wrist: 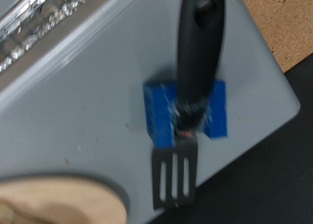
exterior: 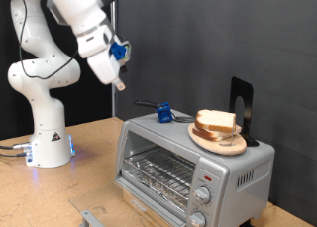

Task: Make a piece of toast with the oven

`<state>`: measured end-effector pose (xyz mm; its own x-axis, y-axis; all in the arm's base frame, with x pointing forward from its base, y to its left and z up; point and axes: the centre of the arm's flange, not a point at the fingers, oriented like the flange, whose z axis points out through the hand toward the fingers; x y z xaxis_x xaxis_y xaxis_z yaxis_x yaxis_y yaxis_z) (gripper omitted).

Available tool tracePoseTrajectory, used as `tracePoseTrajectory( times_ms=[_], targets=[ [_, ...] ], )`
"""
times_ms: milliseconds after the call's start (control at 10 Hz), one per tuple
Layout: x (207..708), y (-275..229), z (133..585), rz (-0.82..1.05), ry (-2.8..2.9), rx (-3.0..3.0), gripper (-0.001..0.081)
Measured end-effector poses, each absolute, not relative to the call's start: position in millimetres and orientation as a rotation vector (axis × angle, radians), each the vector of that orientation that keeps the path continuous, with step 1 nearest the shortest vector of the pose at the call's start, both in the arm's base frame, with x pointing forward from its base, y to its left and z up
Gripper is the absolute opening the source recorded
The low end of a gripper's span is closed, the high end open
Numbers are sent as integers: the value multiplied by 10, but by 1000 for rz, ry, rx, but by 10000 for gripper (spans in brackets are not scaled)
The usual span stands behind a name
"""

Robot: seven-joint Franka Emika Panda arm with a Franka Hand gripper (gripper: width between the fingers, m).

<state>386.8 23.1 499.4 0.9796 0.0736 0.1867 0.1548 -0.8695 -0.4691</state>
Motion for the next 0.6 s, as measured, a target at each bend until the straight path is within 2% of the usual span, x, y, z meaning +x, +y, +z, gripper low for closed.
tracePoseTrajectory(
  times_ms=[300, 600],
  targets=[
    [3716, 651, 5315, -363, -168, -2665, 808],
    [3623, 856, 5455, -388, -152, -2678, 808]
  ],
)
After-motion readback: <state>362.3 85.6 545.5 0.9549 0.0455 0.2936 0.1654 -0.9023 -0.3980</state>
